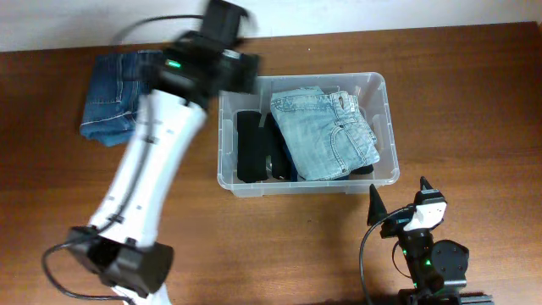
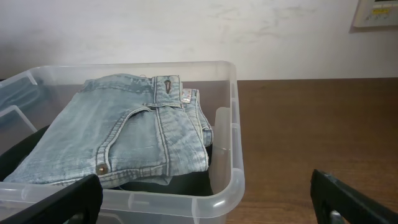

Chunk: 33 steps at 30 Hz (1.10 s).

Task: Pack container
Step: 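Move the left gripper to the dark blue jeans at top left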

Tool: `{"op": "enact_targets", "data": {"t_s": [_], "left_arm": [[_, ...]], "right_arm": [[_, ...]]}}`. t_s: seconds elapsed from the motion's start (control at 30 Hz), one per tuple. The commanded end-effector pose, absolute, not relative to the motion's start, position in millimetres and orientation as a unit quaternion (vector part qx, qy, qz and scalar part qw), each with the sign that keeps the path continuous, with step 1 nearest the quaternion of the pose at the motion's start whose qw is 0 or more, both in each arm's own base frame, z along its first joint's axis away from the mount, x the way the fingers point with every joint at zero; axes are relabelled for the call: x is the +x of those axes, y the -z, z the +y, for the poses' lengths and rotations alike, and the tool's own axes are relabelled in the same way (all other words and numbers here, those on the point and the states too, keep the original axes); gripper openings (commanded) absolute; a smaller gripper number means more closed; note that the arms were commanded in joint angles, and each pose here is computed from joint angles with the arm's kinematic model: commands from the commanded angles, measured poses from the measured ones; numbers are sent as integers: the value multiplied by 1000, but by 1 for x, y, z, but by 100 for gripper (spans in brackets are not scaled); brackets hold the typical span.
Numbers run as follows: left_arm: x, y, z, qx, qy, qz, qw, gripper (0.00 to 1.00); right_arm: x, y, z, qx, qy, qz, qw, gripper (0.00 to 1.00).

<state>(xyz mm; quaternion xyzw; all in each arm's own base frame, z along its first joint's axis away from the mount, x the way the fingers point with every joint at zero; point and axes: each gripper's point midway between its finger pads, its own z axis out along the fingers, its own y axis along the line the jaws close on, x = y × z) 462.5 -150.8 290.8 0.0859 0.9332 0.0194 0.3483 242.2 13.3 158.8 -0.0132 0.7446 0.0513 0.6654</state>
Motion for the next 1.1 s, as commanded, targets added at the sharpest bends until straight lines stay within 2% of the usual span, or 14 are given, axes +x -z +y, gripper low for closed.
{"op": "enact_targets", "data": {"t_s": [0.0,0.17,0.3,0.33,0.37,0.4,0.43,0.53,0.73,0.9,1.07], "left_arm": [[475,-307,-67,8,-68,931,360,99],[485,-303,15,-72,-94,928,354,99],[492,-287,54,-108,-86,931,339,99],[496,-282,62,-115,-84,931,337,92],[501,-276,70,-122,-82,930,337,68],[509,-268,78,-129,-79,929,337,52],[515,-262,83,-133,-77,929,338,46],[538,-233,102,-146,-79,927,337,45],[563,-168,122,-159,-84,935,307,27],[561,-111,129,-163,-85,950,253,24],[555,-88,129,-162,-85,957,223,23]], "right_arm": [[242,-158,13,-17,-51,744,666,98],[242,-158,13,-17,-51,744,666,98],[242,-158,13,-17,-51,744,666,98],[242,-158,13,-17,-51,744,666,98],[242,-158,13,-17,-51,744,666,98],[242,-158,13,-17,-51,744,666,98],[242,-158,13,-17,-51,744,666,98],[242,-158,13,-17,-51,744,666,98],[242,-158,13,-17,-51,744,666,99],[242,-158,13,-17,-51,744,666,98],[242,-158,13,-17,-51,744,666,98]]}}
